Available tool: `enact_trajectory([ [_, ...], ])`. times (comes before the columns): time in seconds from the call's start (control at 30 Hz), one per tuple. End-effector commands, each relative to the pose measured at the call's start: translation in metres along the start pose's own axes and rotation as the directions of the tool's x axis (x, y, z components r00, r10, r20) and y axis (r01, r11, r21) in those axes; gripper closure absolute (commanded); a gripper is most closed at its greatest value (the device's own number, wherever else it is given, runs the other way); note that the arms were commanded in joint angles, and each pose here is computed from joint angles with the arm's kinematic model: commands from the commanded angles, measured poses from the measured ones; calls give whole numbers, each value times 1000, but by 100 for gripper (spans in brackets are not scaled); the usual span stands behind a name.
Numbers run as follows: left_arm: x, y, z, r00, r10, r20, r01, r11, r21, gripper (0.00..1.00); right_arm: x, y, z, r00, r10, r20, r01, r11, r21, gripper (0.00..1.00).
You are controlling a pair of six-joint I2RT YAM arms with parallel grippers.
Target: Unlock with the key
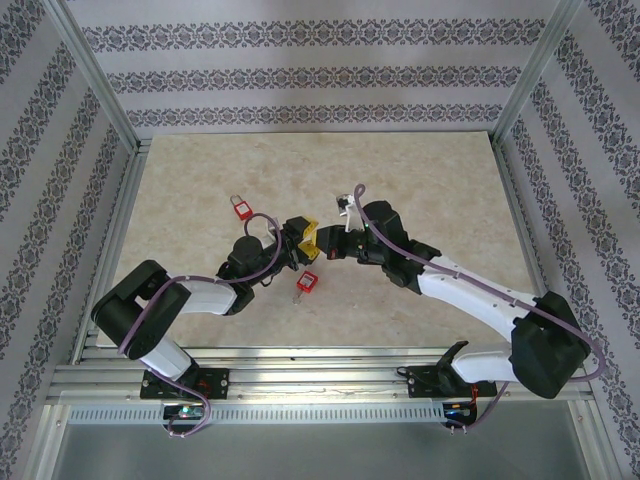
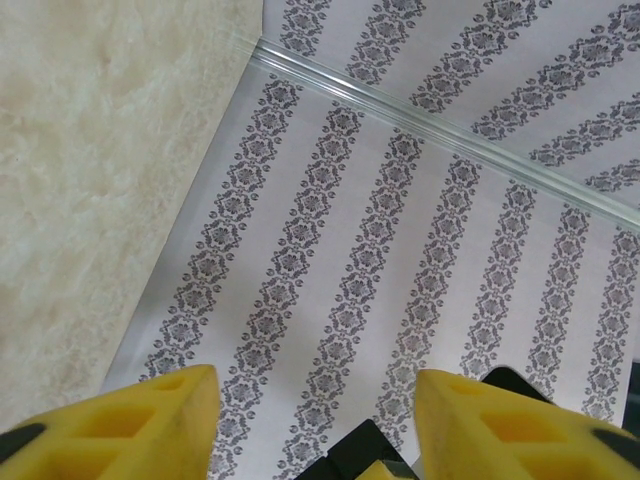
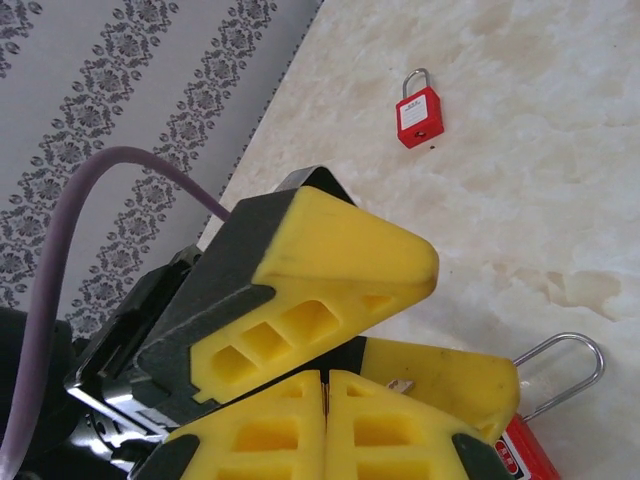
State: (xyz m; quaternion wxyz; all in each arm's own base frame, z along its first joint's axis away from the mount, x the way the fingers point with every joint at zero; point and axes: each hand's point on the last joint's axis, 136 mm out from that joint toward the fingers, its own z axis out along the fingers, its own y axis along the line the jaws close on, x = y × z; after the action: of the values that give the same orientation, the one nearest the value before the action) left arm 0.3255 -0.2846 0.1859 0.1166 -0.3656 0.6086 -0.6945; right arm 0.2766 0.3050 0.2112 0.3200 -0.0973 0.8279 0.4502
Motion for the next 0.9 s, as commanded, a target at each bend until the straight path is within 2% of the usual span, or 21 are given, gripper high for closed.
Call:
enact_trajectory([
  [0.0, 3, -21, -1, 999, 34, -16, -33, 997, 72, 54, 8, 4, -3, 1000, -22, -15, 22, 1000, -20, 100],
  [0.37, -6, -21, -10, 996, 84, 19, -84, 996, 38, 84, 13, 0, -5, 999, -37, -21, 36, 999, -12, 100],
  [0.5, -10, -22, -16, 994, 110, 25, -111, 994, 25, 99, 13, -2, -6, 999, -37, -17, 36, 999, -10, 100],
  [0.73, -12, -25, -30, 967, 250, 48, -247, 968, -52, 100, 9, 5, -5, 1000, -12, -1, 12, 999, -50, 100],
  [0.77, -14, -28, -33, 957, 284, 58, -281, 958, -56, 100, 8, 8, -6, 1000, -2, 4, 2, 998, -62, 92],
  [0.83, -14, -42, -40, 919, 386, 82, -382, 923, -54, 100, 4, 13, -9, 999, 42, 24, -39, 994, -99, 61],
  [0.87, -13, -50, -43, 895, 438, 88, -434, 899, -54, 100, 1, 19, -11, 997, 65, 38, -60, 989, -132, 50],
])
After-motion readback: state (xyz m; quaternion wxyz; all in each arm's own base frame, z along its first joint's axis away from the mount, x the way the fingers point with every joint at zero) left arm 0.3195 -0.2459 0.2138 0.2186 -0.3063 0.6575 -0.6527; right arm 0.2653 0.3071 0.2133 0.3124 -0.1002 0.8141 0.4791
